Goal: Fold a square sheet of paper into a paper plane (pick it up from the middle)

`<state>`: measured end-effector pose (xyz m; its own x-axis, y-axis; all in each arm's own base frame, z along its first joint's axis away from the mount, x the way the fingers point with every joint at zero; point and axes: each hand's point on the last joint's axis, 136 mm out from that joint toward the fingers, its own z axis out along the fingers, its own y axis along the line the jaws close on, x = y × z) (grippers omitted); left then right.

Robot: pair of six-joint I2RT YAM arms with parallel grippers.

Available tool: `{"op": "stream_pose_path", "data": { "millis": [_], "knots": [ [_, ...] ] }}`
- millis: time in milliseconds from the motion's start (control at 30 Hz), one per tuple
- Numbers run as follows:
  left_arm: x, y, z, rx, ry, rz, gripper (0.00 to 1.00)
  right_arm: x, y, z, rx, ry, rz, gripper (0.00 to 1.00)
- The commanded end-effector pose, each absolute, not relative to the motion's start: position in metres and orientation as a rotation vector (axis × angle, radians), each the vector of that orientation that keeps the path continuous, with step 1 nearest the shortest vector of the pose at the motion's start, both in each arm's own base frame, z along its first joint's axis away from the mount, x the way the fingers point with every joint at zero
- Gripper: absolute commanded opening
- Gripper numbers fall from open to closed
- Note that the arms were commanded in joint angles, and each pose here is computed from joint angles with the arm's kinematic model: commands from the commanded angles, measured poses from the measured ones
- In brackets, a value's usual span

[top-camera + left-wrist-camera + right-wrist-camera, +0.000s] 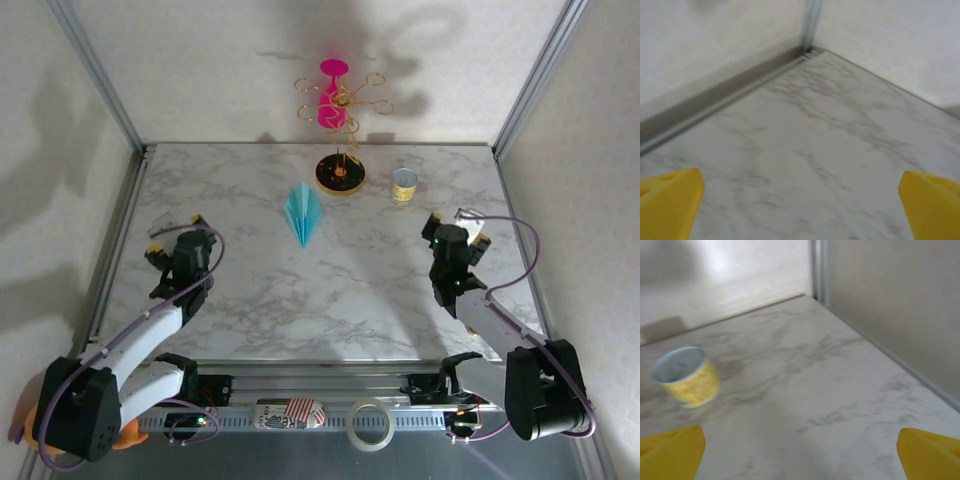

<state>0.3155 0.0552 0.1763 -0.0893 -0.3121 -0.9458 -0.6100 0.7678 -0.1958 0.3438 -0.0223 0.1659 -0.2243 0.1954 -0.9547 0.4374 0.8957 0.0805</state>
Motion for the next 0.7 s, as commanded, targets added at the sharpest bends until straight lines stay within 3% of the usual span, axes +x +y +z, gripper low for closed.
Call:
{"op": "stream_pose_path", "data": {
  "millis": [0, 267, 667],
  "knots": [
    [0.308, 0.077, 0.200, -0.768, 1.515, 0.307, 1.00, 0.336, -0.044, 0.180, 0.503, 1.659, -0.273, 0.99],
    [0.319, 0.073, 0.165, -0.633, 1.539, 0.227, 1.00, 0.330, -0.044, 0.153, 0.345, 1.646, -0.218, 0.99],
    [0.335, 0.035, 0.165, -0.358, 1.494, 0.008, 1.00, 0.355, -0.009, 0.150, 0.108, 1.610, -0.022, 0.99]
  ]
}}
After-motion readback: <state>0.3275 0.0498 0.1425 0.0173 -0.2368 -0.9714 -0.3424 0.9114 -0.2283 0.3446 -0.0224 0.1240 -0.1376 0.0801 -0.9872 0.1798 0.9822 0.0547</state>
